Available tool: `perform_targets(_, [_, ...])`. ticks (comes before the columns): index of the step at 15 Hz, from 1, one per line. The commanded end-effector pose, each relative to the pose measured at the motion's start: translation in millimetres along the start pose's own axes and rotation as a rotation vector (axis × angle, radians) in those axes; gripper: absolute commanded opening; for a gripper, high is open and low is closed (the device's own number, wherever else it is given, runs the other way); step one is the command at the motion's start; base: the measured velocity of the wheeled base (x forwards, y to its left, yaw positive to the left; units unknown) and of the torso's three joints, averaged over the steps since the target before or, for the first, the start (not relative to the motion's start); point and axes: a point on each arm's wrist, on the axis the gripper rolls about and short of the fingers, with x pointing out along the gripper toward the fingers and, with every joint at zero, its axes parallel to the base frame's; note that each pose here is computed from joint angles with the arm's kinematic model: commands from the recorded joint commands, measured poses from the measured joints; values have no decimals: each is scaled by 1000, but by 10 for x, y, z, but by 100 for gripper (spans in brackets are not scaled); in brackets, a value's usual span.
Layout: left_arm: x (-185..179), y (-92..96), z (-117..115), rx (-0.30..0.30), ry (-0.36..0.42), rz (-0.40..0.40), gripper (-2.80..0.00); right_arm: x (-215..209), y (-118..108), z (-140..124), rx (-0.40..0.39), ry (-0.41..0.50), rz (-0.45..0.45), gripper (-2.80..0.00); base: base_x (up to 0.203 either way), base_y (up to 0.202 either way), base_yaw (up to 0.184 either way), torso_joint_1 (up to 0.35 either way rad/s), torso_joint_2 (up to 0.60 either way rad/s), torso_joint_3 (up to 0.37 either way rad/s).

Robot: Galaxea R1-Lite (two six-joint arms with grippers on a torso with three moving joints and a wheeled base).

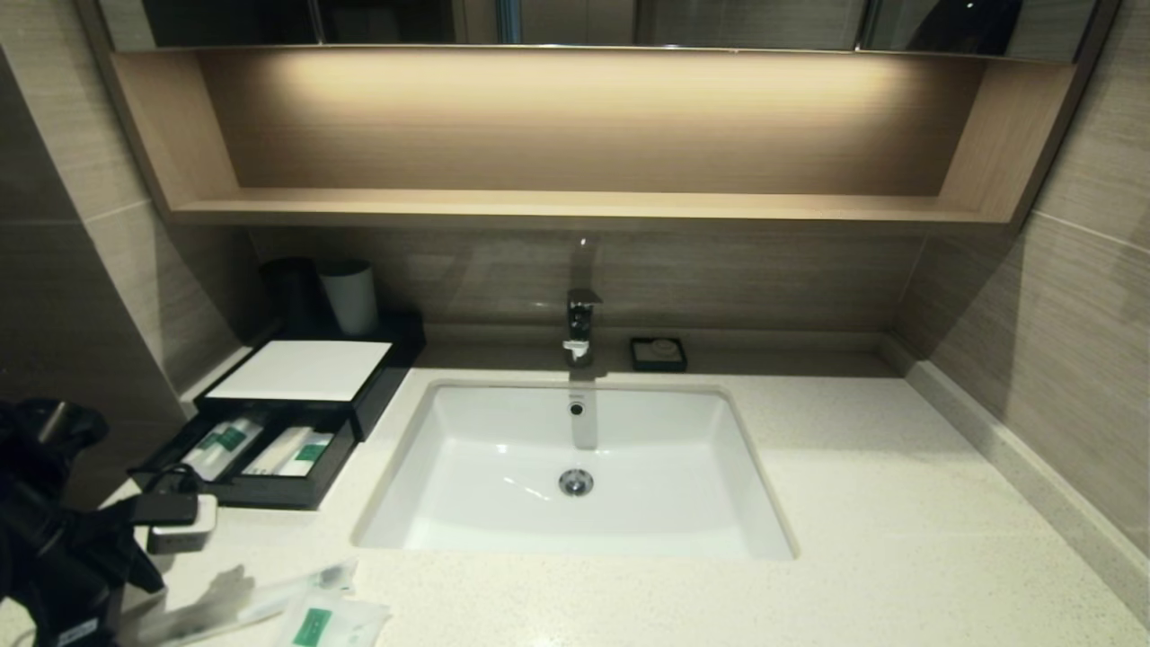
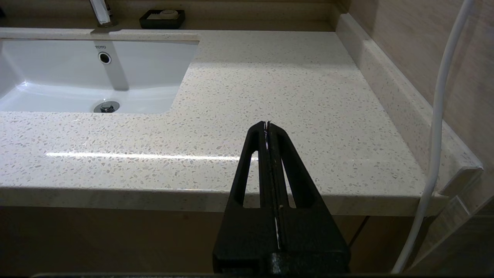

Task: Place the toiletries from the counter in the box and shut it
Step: Pick up the bathroom toiletry

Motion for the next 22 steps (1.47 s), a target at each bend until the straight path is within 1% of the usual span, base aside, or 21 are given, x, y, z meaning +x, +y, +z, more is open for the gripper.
perform_targets(1, [6,-12,2,9,0,-7,0,1,0,-4,-1,1,0,-280,0,0,0,0,0,0])
perform_targets(10, [51,-1,9,10,2,-24,0,0,0,-4,-1,0,0,-280,0,0,0,0,0,0])
perform_targets(17, [58,13,10,16,12,0,0,1,0,-4,0,1,0,-280,0,0,0,0,0,0])
perform_targets(22, [67,-4,10,15,12,-6,0,0,0,-4,0,0,0,-280,0,0,0,0,0,0])
